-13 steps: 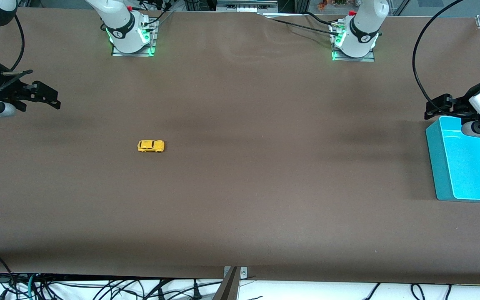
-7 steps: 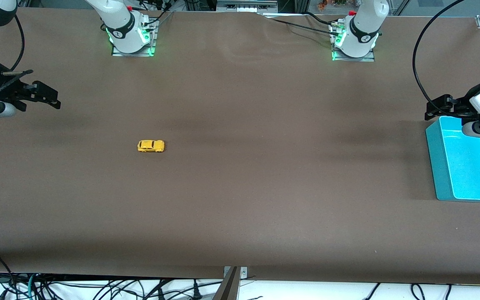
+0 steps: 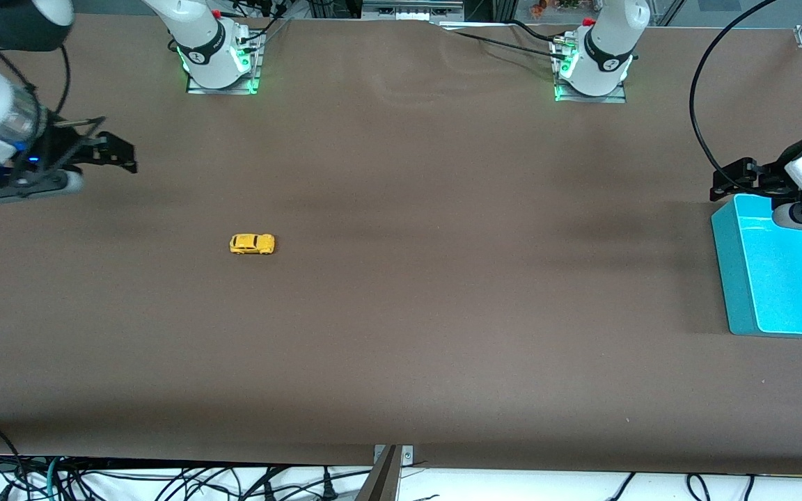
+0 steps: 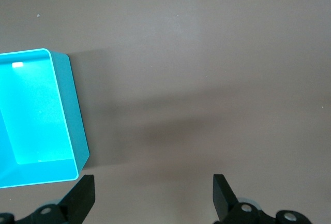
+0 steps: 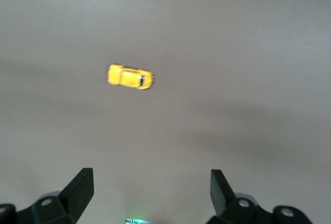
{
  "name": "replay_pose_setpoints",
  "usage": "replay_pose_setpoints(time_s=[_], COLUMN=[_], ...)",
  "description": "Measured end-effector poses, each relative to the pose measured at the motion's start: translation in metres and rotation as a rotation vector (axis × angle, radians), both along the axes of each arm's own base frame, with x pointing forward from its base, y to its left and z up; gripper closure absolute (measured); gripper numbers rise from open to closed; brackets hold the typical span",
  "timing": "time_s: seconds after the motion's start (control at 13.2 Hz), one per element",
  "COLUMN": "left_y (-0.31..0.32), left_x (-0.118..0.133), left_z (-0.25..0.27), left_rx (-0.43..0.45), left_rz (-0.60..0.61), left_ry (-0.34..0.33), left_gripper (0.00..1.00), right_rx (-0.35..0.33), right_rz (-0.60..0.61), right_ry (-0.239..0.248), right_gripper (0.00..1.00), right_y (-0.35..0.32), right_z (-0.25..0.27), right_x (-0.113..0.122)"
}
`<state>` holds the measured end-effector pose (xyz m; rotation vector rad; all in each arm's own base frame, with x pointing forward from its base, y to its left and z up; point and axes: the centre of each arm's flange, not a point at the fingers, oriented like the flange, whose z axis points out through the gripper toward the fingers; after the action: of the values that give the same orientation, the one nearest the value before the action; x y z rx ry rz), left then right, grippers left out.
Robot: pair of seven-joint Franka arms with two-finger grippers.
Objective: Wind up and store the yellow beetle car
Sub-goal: 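Reach the right gripper over the yellow beetle car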
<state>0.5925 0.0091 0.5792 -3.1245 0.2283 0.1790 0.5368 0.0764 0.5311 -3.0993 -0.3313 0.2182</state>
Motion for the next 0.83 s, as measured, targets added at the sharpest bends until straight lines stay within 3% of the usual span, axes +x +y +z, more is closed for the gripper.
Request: replay_pose_setpoints(time_s=[0.23,0.45,0.61,0.83], left_y=[0.0,0.0,0.0,0.0], left_x=[0.0,0.0,0.0,0.0], left_z=[0.0,0.0,0.0,0.0], left_rx=[0.0,0.0,0.0,0.0], left_rz=[0.0,0.0,0.0,0.0], left_ry=[-0.001,0.0,0.0,0.0], left_gripper=[0.0,0.0,0.0,0.0], right_rx=[-0.004,0.028,0.057,0.078], right_rz=[0.174,0.406,0.576,0.814], right_ry=[0.054,0.054,0.023,-0.095], right_gripper=[0.0,0.0,0.0,0.0], right_y=[0.062,0.077,0.072,0.068], right_z=[-0.038,-0.083,-0.117,-0.172], right_x=[-0.021,-0.032,-0.036,-0.043])
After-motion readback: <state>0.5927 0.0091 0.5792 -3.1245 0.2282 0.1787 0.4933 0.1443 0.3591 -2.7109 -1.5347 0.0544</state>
